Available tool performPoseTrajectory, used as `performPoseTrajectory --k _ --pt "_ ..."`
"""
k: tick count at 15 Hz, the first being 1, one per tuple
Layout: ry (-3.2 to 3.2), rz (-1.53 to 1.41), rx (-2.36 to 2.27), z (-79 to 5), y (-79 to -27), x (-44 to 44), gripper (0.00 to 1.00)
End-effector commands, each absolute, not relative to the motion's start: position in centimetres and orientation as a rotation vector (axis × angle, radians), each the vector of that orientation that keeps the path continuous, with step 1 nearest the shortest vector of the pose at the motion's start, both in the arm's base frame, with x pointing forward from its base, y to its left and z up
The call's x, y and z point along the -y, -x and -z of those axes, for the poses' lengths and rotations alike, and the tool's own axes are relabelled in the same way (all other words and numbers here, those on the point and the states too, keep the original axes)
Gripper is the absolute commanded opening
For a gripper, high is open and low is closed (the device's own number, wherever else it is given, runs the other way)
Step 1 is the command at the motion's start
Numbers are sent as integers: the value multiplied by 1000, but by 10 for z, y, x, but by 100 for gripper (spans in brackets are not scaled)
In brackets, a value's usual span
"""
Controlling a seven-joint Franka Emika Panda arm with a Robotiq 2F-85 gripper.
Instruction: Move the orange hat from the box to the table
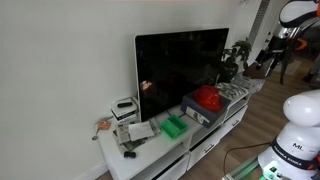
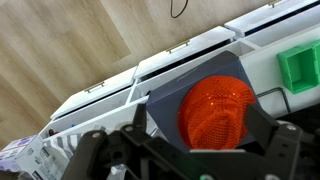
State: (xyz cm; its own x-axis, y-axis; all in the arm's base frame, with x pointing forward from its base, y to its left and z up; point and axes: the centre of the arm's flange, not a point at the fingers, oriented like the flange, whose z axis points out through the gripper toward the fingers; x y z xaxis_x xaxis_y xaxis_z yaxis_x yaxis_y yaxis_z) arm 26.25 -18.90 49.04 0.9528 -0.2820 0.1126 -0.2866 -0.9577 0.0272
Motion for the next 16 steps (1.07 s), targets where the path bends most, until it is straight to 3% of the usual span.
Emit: performPoseTrajectory --k 1,8,16 --pt "-3065 -147 442 -489 -269 188 100" --pt "-3231 56 310 -443 -345 164 100" --pt "-3331 101 528 -379 -430 190 100"
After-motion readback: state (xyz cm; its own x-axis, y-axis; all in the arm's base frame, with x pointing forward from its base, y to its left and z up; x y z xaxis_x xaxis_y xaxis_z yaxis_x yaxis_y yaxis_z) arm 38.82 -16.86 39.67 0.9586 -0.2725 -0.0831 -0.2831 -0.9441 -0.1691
